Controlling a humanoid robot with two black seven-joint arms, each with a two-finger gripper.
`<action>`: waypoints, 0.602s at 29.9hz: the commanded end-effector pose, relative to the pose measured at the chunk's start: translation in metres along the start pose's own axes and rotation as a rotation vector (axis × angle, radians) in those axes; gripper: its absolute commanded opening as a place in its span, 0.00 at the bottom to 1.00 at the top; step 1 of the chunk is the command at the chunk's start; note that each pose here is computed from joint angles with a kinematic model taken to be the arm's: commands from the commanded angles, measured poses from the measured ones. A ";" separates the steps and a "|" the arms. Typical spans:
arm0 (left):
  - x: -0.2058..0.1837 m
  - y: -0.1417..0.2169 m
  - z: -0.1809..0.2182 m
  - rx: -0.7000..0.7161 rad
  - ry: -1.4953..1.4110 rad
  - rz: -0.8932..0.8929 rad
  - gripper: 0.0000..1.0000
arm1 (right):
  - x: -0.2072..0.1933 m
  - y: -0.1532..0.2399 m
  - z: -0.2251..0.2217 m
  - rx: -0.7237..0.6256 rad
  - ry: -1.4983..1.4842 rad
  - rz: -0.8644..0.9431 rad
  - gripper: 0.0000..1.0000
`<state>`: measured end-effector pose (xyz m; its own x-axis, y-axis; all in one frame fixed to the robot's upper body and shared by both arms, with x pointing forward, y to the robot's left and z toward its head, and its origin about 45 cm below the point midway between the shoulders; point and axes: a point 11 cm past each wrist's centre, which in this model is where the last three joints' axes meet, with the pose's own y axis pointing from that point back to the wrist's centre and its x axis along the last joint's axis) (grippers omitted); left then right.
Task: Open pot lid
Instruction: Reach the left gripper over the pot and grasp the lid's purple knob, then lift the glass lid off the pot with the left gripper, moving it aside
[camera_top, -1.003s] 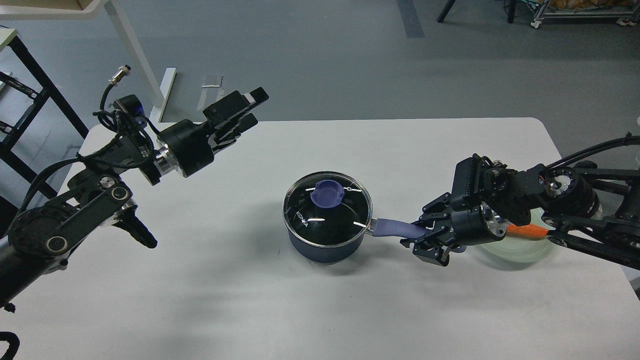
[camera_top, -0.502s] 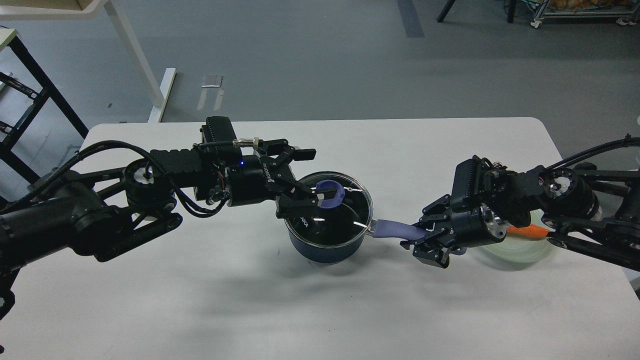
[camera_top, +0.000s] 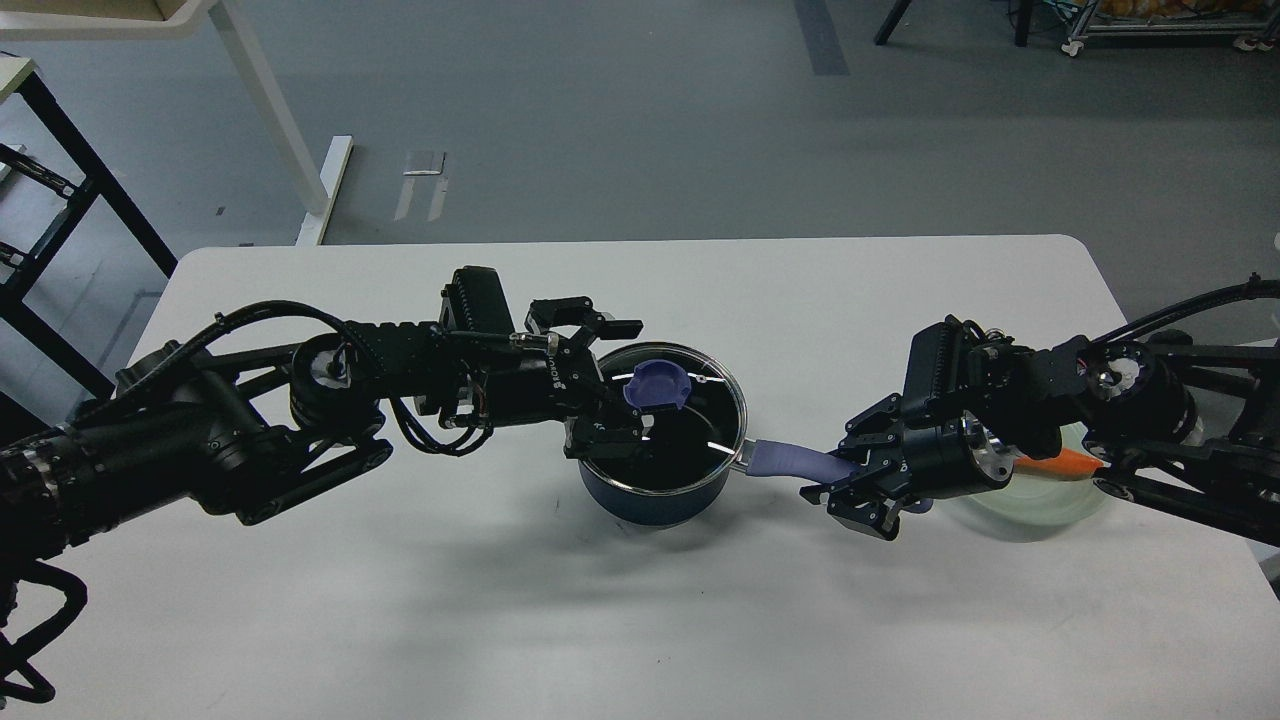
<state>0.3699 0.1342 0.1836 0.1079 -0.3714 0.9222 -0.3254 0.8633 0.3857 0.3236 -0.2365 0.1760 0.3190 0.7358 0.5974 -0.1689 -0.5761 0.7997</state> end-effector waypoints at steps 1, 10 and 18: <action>0.001 -0.004 0.004 -0.009 0.007 0.006 0.99 | 0.000 0.000 0.000 0.000 0.000 0.000 0.32; -0.002 -0.015 0.006 -0.013 0.019 0.001 0.98 | 0.000 0.000 0.000 0.000 -0.001 0.001 0.32; -0.004 -0.018 0.008 -0.015 0.032 0.003 0.93 | 0.000 0.000 0.000 -0.001 -0.002 0.000 0.33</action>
<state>0.3689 0.1184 0.1736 0.1306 -0.3628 0.9227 -0.3141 0.8676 0.3856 0.3236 -0.2363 0.1760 0.3198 0.7350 0.5978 -0.1687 -0.5767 0.7993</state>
